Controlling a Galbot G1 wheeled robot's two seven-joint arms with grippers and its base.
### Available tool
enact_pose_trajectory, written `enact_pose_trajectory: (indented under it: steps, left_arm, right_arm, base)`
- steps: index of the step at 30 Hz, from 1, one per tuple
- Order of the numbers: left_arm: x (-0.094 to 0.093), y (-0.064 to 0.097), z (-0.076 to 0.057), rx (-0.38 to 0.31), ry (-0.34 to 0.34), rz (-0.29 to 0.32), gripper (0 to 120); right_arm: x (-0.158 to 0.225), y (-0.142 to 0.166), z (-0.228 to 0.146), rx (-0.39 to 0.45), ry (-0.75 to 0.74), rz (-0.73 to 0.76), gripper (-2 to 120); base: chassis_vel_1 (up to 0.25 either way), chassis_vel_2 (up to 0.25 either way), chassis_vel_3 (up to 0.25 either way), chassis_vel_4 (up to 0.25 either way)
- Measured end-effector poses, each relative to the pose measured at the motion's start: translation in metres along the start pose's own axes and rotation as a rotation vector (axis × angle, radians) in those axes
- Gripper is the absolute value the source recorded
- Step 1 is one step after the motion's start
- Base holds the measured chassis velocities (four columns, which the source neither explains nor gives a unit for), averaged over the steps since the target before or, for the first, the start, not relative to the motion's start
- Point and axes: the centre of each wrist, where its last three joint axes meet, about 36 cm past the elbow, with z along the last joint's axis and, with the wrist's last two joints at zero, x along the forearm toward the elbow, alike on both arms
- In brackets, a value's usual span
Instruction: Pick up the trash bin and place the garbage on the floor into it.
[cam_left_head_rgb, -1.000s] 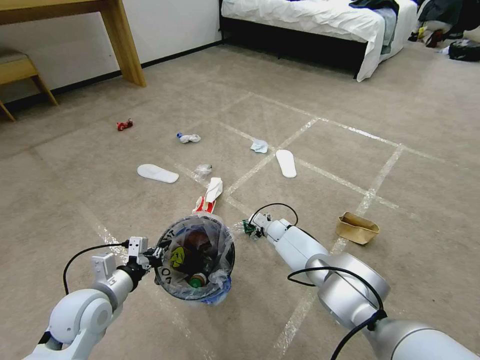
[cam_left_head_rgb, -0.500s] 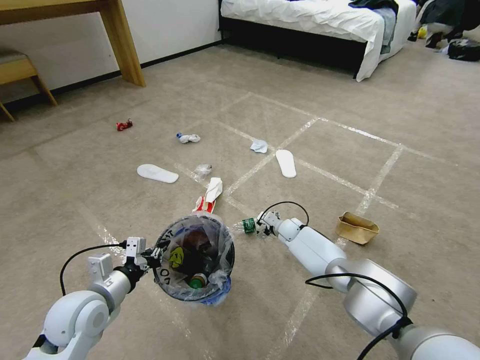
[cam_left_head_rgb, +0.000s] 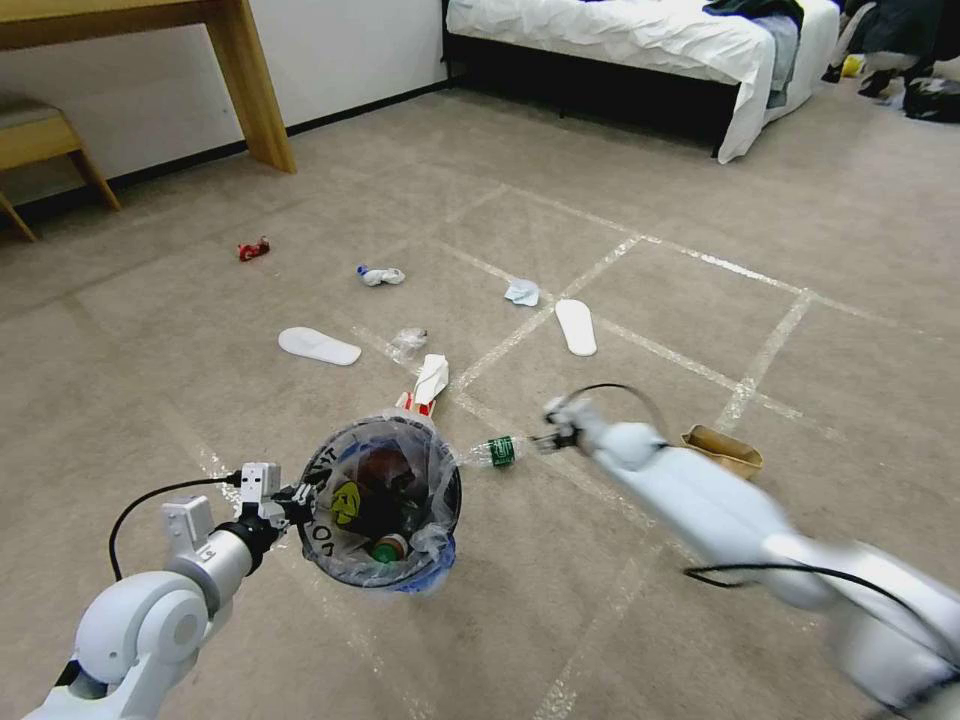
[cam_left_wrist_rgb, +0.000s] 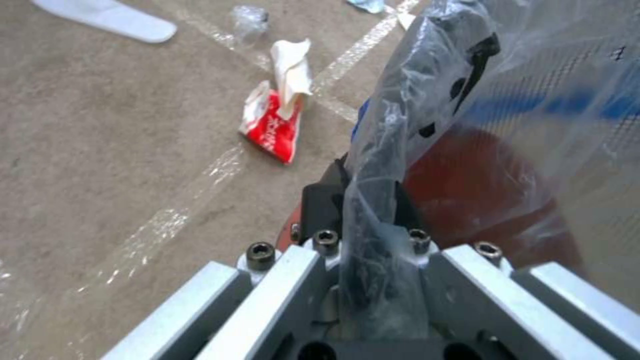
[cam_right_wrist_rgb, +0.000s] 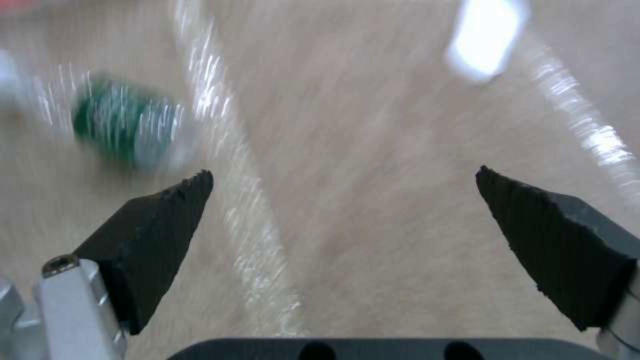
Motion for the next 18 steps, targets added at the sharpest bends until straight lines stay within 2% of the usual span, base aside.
enact_pose_trajectory:
  steps: [2, 3, 6, 7, 9, 10, 13, 18]
  left_arm:
    - [0.003, -0.006, -0.002, -0.001, 0.018, 0.016, 1]
    - [0.003, -0.006, -0.002, -0.001, 0.018, 0.016, 1]
    - [0.005, -0.012, -0.004, 0.002, 0.048, 0.034, 1]
    - [0.005, -0.012, -0.004, 0.002, 0.048, 0.034, 1]
    - [0.007, -0.02, -0.008, 0.018, 0.071, 0.059, 1]
    - [0.007, -0.02, -0.008, 0.018, 0.071, 0.059, 1]
    - [0.009, -0.028, -0.014, 0.032, 0.093, 0.085, 1]
    - [0.011, -0.033, -0.019, 0.042, 0.093, 0.099, 1]
  right_arm:
    - [0.055, -0.021, 0.004, -0.055, -0.092, 0.058, 100]
    - [0.055, -0.021, 0.004, -0.055, -0.092, 0.058, 100]
    - [0.113, -0.042, 0.025, -0.076, -0.165, 0.134, 100]
    - [0.113, -0.042, 0.025, -0.076, -0.165, 0.134, 100]
    - [0.152, -0.05, 0.036, -0.087, -0.22, 0.184, 100]
    - [0.152, -0.05, 0.036, -0.087, -0.22, 0.184, 100]
    - [0.203, -0.046, 0.059, -0.088, -0.267, 0.234, 100]
    - [0.227, -0.037, 0.071, -0.111, -0.309, 0.273, 100]
  base:
    - [0.0, 0.0, 0.0, 0.0]
    - [0.0, 0.0, 0.0, 0.0]
    - [0.0, 0.0, 0.0, 0.0]
    - [0.0, 0.0, 0.0, 0.0]
    - [0.0, 0.0, 0.0, 0.0]
    - [0.0, 0.0, 0.0, 0.0]
    - [0.0, 0.0, 0.0, 0.0]
    - [0.0, 0.0, 0.0, 0.0]
